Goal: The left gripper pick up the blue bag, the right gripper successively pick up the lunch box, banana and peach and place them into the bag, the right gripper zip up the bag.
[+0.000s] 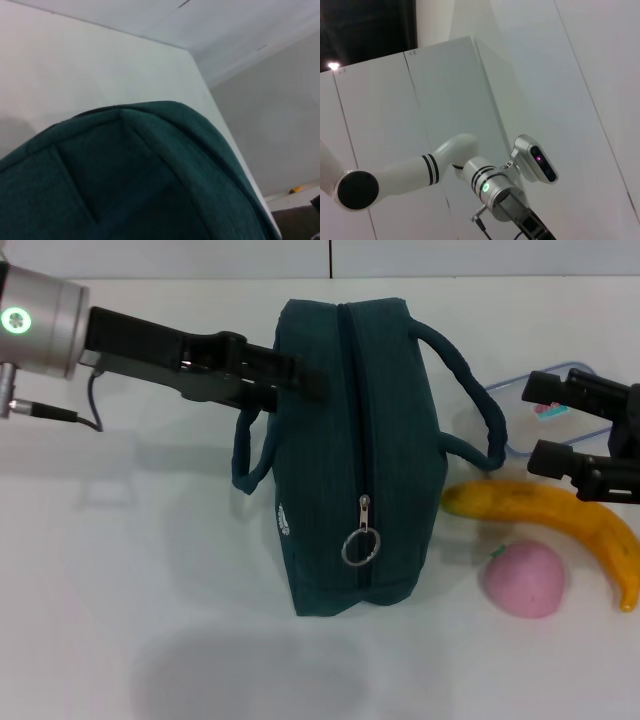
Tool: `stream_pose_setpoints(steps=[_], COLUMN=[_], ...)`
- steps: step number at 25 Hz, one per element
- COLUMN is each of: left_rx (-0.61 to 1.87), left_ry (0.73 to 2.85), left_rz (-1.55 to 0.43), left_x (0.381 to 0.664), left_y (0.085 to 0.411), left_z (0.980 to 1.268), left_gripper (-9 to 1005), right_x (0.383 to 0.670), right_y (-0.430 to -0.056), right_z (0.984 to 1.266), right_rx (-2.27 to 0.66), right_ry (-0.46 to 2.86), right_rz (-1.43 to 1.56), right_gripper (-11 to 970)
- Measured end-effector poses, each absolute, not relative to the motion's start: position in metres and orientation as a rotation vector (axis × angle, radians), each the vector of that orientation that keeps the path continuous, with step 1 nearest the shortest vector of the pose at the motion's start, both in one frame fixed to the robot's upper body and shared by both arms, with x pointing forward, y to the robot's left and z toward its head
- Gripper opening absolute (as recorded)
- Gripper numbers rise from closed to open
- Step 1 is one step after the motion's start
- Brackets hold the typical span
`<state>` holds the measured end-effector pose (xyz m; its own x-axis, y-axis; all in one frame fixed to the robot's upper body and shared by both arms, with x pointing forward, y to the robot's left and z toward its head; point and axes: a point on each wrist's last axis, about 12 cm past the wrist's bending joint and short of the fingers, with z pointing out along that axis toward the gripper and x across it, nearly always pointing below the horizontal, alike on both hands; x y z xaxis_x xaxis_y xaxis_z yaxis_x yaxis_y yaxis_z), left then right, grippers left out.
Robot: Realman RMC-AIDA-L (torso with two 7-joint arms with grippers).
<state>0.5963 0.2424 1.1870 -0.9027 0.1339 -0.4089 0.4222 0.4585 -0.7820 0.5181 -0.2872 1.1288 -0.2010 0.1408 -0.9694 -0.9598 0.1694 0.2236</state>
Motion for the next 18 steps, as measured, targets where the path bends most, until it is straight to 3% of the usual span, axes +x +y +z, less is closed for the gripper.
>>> stream_pose_setpoints(steps=[13,18], left_rx=[0.499,0.488], left_ry=[2.454,2.452], left_rz=[-1.347,-1.354], left_x=[0.6032,0.6027], left_y=[0.2397,0.2408], left_z=[1.1897,1.1893], left_gripper=[794,617], right_x=[0.5124,0.5106], right_y=[-0.2891,-0.2873], right_z=[1.1221,1.1201], right_rx=[-0.851,-0.844], right_ry=[1.368,1.369], right_rz=[1.278,1.285], right_gripper=[830,826])
